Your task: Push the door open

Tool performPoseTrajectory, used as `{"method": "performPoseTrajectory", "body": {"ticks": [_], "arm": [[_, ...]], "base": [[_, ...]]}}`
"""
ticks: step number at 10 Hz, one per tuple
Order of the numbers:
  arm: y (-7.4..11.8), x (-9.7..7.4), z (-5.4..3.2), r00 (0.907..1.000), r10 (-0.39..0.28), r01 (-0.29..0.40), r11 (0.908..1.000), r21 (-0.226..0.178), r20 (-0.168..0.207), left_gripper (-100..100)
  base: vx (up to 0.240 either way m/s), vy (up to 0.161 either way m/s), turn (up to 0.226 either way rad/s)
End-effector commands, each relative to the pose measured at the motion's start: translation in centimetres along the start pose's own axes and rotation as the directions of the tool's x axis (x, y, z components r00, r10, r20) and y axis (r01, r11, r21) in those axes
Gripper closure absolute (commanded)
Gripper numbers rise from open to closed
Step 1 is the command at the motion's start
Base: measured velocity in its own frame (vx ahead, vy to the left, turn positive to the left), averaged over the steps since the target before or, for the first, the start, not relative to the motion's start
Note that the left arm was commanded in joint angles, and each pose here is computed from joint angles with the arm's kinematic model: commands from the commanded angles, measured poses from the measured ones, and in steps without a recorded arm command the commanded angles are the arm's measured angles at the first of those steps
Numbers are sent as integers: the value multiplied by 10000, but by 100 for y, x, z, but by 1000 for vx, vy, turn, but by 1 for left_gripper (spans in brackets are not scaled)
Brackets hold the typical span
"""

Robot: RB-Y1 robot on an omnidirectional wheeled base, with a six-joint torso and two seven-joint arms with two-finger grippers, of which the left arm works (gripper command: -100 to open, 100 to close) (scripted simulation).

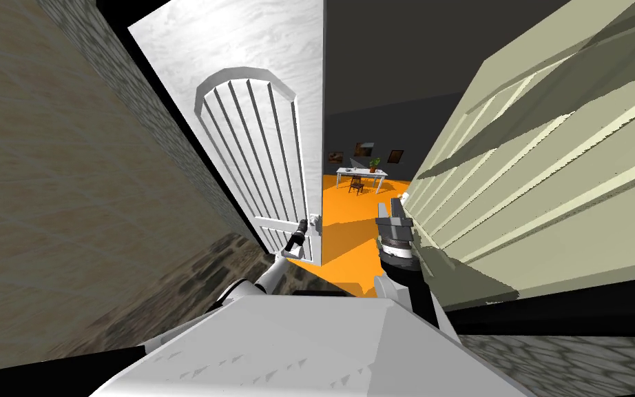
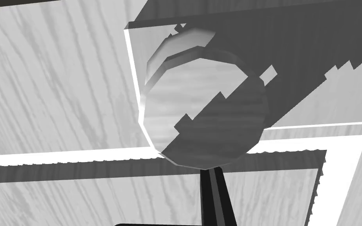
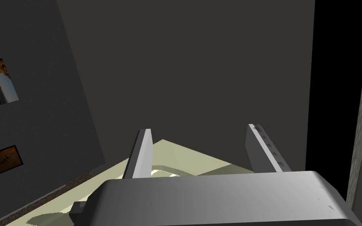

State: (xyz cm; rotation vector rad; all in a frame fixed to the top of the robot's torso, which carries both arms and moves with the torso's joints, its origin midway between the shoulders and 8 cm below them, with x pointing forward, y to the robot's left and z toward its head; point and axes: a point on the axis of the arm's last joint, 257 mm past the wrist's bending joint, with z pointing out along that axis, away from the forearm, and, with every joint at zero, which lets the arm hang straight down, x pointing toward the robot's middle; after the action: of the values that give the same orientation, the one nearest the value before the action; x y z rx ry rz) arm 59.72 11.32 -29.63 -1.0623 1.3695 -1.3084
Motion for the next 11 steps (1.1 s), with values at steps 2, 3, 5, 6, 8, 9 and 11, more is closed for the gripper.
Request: {"method": "performPoseTrajectory", "body": {"ticks": [2,3,5,6,8,9,11], "arm": [[12,-1,-2,10000,11,-11,10000,-35,-27,-100],[12,7,-3,10000,-10,10,10000,-38,-39,-100],[9,57,-5,9999,-107,107,9999,-40,-87,-100],[6,97,-6,9998,-182,181,9998,-39,-120,-100],[-11,251,-6,9987,-454,454,9990,-33,-236,-100],[2,208,6,9991,-362,361,9993,-43,-203,-100],[12,99,5,9997,-225,224,9997,-33,-102,-100]], "base": [[-174,21,-7],[-172,10,14],[-203,-25,20],[-200,-5,12],[-210,2,17],[-92,-10,0],[128,-49,-24]]}}
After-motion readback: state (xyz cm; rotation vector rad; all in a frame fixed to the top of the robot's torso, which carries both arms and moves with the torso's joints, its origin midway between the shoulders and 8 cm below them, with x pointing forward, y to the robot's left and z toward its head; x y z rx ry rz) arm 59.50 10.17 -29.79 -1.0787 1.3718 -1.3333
